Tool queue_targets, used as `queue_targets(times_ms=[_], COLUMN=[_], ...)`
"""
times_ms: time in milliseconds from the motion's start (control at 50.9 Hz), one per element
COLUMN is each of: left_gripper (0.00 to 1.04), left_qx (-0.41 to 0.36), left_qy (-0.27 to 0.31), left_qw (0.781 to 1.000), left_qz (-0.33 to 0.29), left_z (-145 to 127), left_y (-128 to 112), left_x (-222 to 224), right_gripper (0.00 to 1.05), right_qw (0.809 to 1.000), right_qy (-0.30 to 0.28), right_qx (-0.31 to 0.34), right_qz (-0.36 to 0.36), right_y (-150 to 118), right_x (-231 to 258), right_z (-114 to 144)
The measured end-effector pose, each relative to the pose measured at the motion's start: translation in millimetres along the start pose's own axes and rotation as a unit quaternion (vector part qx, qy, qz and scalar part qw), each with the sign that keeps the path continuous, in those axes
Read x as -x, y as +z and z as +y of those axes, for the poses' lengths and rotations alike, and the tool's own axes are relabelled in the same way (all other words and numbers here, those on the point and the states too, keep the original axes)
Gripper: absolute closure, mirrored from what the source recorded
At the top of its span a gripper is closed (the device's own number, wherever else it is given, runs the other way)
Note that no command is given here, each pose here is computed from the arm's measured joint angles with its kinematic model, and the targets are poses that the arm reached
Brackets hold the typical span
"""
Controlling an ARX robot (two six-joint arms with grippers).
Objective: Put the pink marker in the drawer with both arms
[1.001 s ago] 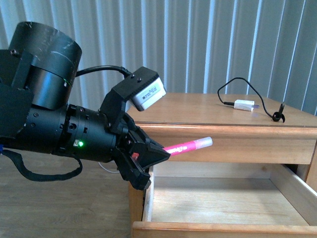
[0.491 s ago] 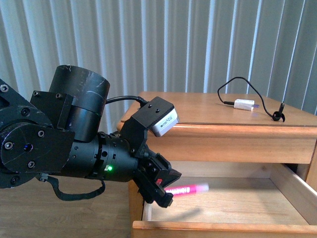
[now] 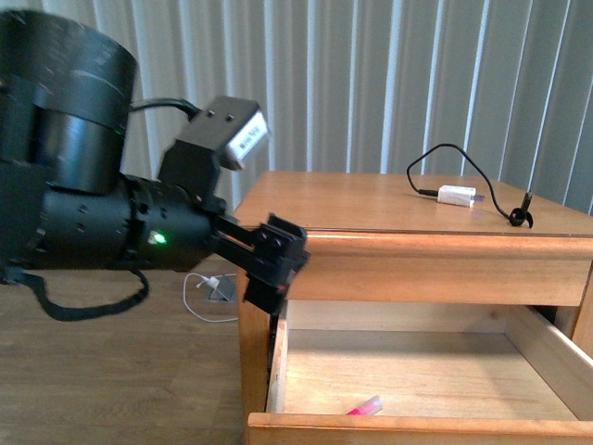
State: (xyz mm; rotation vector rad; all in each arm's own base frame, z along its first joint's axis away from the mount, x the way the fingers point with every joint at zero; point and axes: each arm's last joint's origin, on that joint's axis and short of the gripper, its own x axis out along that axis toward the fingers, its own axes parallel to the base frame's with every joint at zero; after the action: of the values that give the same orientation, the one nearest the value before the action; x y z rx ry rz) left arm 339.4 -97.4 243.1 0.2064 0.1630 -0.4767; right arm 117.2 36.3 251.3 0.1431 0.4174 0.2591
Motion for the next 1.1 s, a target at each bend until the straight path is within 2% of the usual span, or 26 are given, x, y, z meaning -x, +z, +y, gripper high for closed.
queue_targets(times_ms=[314, 393, 510, 628, 864, 962, 1099], left_gripper=[0.06, 0.06, 0.06, 0.06, 0.06, 0.23, 0.48], left_qx=[0.066, 0.089, 0.124, 0.15, 0.159, 0.128, 0.113], left_qy=[0.075, 0.091, 0.133, 0.157, 0.167, 0.229, 0.234], left_qw=[0.993, 0.99, 0.982, 0.974, 0.971, 0.961, 0.962], left_qz=[-0.063, -0.065, -0.054, -0.063, -0.07, -0.085, -0.08], left_z=[9.1, 7.1, 2.4, 0.3, 1.0, -5.3, -13.1], left_y=[-4.8, -14.0, -39.7, -60.5, -61.7, -66.0, -80.1], left_x=[118.4, 142.9, 176.8, 198.2, 202.1, 202.8, 206.6], right_gripper=[0.08, 0.08, 0.08, 0.08, 0.08, 0.08, 0.08], right_qw=[1.0, 1.0, 1.0, 1.0, 1.0, 1.0, 1.0], right_qy=[0.0, 0.0, 0.0, 0.0, 0.0, 0.0, 0.0], right_qx=[0.0, 0.0, 0.0, 0.0, 0.0, 0.0, 0.0], right_qz=[0.0, 0.0, 0.0, 0.0, 0.0, 0.0, 0.0], right_y=[0.1, 0.1, 0.1, 0.1, 0.1, 0.1, 0.0], right_x=[0.1, 0.1, 0.1, 0.1, 0.1, 0.1, 0.1], right_z=[0.1, 0.1, 0.1, 0.1, 0.1, 0.1, 0.0])
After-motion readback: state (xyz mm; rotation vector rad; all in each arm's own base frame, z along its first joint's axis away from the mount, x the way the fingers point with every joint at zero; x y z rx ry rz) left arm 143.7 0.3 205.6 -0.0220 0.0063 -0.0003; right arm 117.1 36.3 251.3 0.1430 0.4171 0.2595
